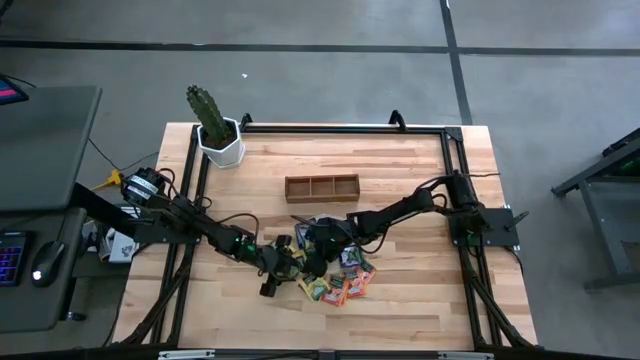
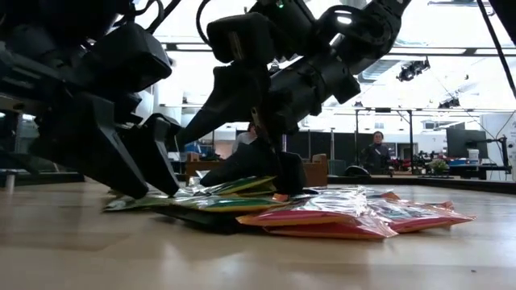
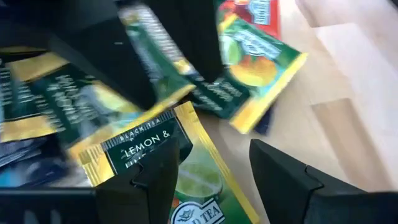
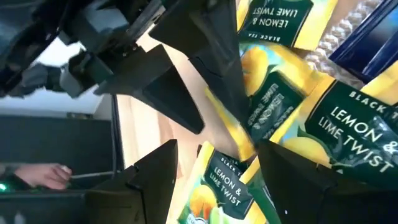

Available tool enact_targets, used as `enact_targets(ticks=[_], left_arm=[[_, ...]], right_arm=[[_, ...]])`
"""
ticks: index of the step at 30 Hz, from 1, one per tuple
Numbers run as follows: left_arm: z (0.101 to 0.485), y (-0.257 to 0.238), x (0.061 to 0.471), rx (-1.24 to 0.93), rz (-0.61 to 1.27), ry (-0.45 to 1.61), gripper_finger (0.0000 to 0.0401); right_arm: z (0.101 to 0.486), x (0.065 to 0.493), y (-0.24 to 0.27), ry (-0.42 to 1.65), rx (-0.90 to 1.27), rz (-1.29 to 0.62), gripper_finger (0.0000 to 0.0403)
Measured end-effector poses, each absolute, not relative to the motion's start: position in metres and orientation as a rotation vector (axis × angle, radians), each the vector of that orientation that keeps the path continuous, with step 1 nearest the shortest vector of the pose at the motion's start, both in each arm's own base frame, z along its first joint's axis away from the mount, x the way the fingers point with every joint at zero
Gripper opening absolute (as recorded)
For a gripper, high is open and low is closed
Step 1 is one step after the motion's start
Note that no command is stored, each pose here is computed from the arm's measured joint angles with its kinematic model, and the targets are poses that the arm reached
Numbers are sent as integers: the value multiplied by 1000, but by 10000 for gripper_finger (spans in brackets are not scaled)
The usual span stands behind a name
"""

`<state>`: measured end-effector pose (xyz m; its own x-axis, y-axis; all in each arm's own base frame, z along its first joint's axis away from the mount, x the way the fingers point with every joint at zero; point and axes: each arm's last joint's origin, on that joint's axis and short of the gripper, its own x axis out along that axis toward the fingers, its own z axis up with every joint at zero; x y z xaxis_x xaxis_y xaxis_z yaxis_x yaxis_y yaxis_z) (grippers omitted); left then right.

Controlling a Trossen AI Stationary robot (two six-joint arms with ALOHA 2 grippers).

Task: Pick & Place Tea
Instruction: Put the yellow tea bag into the left section of the wooden organizer

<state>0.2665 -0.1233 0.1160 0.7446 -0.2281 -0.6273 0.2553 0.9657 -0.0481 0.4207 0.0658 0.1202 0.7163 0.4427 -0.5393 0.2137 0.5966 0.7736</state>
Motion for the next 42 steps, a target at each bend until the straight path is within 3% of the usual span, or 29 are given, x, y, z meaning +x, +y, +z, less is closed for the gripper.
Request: enact_targets(ticks=[12,17,20,42], left_arm=[[138,-124,263,9,-326,627,192],[134,-119,252,13,-296,770,192],[127,-116,246,16,-272,867,192],[120,-112,245,107,-119,884,192]], right_arm=[[153,417,72,684,719,337,220],[155,416,81,642,542,392,220],[154,416,85,616,446,374,220],[140,408,85,689,-26,212,220]])
